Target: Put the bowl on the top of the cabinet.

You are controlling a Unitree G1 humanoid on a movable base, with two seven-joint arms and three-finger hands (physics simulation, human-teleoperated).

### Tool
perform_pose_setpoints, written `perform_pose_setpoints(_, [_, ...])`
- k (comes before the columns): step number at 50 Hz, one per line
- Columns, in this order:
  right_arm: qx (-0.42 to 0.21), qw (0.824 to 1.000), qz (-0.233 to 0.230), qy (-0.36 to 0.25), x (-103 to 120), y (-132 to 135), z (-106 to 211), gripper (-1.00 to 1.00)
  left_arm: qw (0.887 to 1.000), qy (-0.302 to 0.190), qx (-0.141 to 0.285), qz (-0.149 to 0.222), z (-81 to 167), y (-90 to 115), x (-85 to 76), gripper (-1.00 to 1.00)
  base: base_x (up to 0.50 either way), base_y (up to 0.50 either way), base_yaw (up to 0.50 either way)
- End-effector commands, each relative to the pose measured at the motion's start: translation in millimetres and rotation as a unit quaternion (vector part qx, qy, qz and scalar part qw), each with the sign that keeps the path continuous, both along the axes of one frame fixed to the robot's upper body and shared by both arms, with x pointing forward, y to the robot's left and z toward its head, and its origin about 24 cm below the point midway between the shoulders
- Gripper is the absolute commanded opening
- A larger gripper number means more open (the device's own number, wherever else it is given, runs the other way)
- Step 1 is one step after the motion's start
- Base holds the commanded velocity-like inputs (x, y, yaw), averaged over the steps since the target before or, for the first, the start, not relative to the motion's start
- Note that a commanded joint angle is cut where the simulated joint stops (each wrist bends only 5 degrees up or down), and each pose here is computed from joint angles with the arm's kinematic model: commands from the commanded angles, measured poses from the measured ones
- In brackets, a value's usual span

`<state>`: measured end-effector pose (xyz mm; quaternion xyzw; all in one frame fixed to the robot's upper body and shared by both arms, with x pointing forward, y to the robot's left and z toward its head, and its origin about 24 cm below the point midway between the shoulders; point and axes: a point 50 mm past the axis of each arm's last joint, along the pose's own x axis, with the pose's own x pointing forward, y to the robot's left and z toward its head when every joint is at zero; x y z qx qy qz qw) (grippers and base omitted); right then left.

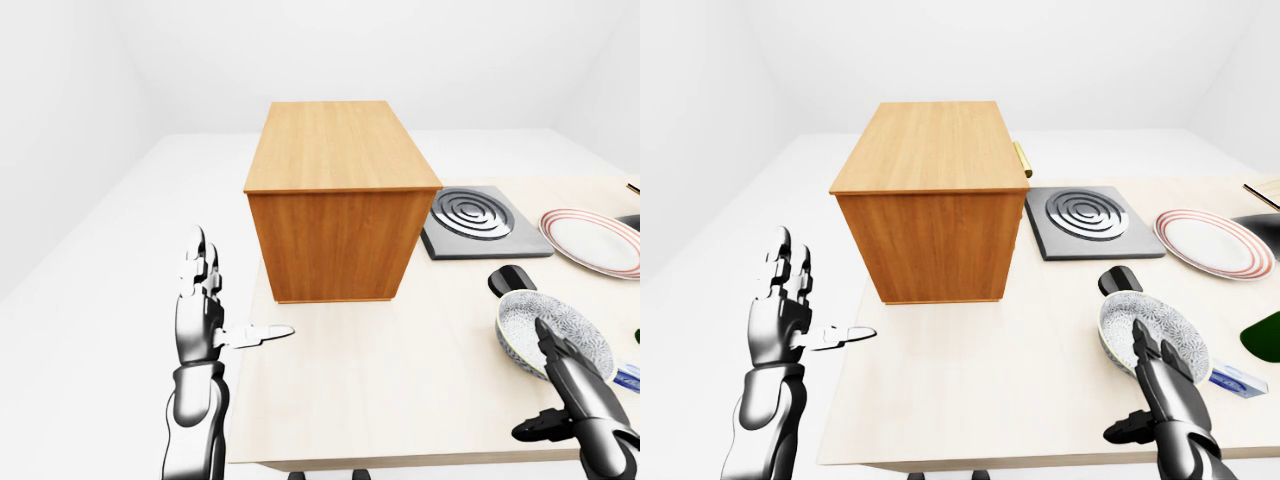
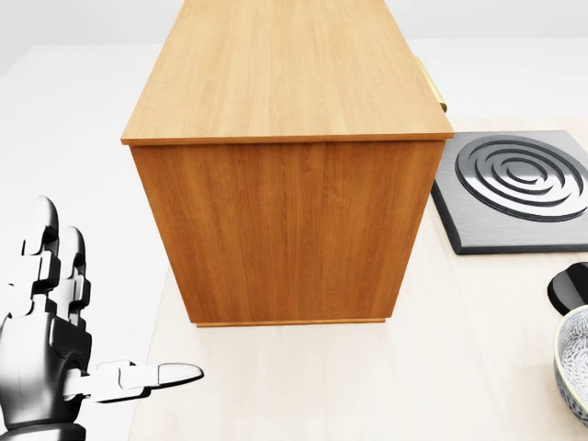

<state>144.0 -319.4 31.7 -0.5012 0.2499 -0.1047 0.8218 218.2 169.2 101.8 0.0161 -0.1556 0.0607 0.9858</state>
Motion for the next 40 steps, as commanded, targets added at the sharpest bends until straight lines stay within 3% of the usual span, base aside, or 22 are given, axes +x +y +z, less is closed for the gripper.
perform_pose_setpoints(1, [-0.009,1.0,-0.004,0.023,-2.0,-3.3,-11.2,1.0,1.0,-0.001,0.002,-0.003,0.7,-0.9,-1.6,1.0,0.0,0.0,0.0])
perform_pose_setpoints(13, [-0.015,0.998,-0.003,0.056,-6.0,-6.6,-21.7,1.0,1.0,0.001,0.001,-0.003,-0.5,-0.3,-1.3,1.0,0.0,0.0,0.0])
perform_pose_setpoints(14, [-0.015,0.998,-0.002,0.056,-6.0,-6.3,-21.0,0.61,1.0,0.001,0.001,-0.002,-0.5,-0.1,-1.2,1.0,0.0,0.0,0.0])
perform_pose_setpoints(15, [-0.005,0.999,-0.001,0.047,-5.1,-4.9,-18.1,-1.0,1.0,0.002,0.001,-0.001,-0.6,0.1,-0.9,1.0,0.0,0.0,0.0])
perform_pose_setpoints(28, [-0.008,0.999,0.002,0.053,-5.6,-4.9,-16.1,-1.0,1.0,-0.004,-0.002,0.006,1.5,1.5,1.3,1.0,0.0,0.0,0.0])
perform_pose_setpoints(40, [-0.014,1.0,0.015,-0.009,0.4,-3.7,26.8,-1.0,1.0,-0.007,-0.001,0.007,3.0,1.3,1.8,1.0,0.0,0.0,0.0])
